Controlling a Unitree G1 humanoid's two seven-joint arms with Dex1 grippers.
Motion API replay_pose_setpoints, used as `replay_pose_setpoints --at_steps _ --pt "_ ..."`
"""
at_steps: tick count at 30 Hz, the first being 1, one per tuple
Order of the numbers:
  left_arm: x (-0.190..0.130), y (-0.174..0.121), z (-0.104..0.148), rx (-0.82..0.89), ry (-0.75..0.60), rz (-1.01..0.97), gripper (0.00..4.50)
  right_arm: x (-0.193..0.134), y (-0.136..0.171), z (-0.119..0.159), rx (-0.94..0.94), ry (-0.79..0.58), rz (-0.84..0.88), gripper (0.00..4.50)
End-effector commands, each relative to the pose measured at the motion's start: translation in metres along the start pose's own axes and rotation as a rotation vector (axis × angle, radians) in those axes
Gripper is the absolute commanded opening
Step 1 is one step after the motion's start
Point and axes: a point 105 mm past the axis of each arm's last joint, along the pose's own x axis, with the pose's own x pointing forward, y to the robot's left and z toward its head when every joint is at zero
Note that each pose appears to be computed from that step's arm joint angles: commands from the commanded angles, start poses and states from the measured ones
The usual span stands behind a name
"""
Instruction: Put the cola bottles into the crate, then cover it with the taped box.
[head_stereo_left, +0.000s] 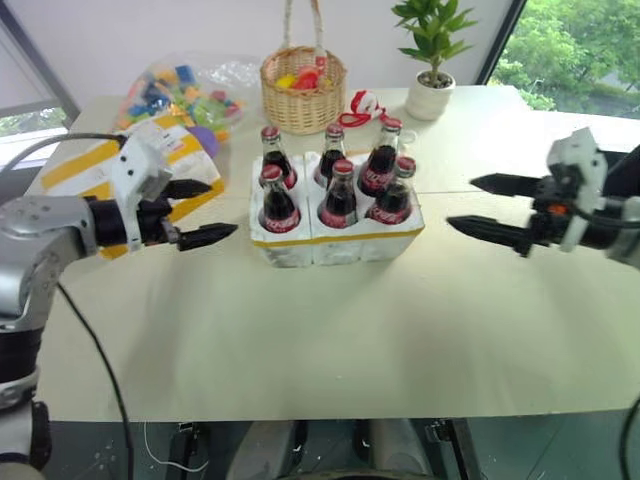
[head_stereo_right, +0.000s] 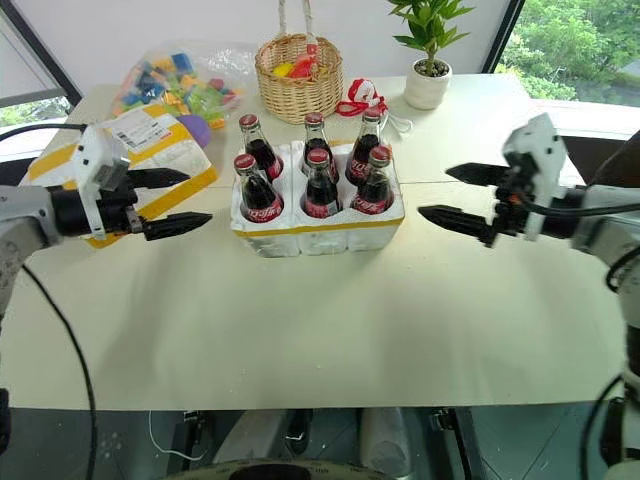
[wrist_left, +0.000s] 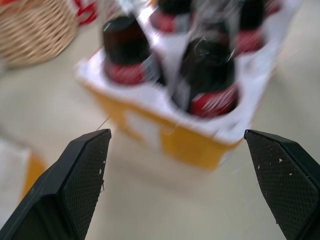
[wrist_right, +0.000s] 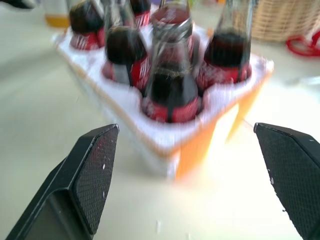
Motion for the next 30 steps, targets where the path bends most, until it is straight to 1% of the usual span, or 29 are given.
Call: replay_pose_setpoints --at_steps 1,5,7,9,11,13,15,17,21,25,30 --pt "-0.034 0.027 -0.009 0.148 0.107 0.218 4.50 -0.011 0.002 0.021 -0.075 -0.048 0.028 4.44" --pt "-0.076 0.046 -0.043 0.301 0.328 0.390 4.50 -0.007 -0.002 0.027 -0.083 -0.089 0.003 4.44" --pt "-0.095 0.053 -0.060 0.361 0.425 0.446 4.50 -0.005 0.001 0.024 -0.078 -0.092 0.009 4.44" --pt "-0.121 0.066 -0.084 0.447 0.549 0.536 4.50 -0.003 0.002 0.019 -0.077 -0.084 0.000 4.44" --pt "-0.136 0.076 -0.097 0.502 0.605 0.598 4.50 -0.003 0.003 0.018 -0.072 -0.085 -0.006 4.44" --pt "-0.141 0.094 -0.110 0.571 0.635 0.691 4.50 -0.004 0.006 0.020 -0.072 -0.091 -0.005 4.44" --pt "-0.136 0.105 -0.121 0.619 0.646 0.736 4.50 -0.005 0.008 0.022 -0.077 -0.095 -0.013 4.44" --pt "-0.123 0.112 -0.127 0.651 0.627 0.753 4.50 -0.006 0.008 0.025 -0.081 -0.101 -0.024 4.44" --pt "-0.097 0.124 -0.133 0.725 0.599 0.764 4.50 -0.012 0.006 0.031 -0.083 -0.111 -0.055 4.44" --pt "-0.076 0.126 -0.141 0.757 0.593 0.722 4.50 -0.018 0.006 0.034 -0.088 -0.113 -0.080 4.44" --pt "-0.062 0.126 -0.151 0.762 0.612 0.684 4.50 -0.027 0.005 0.035 -0.079 -0.121 -0.128 4.44"
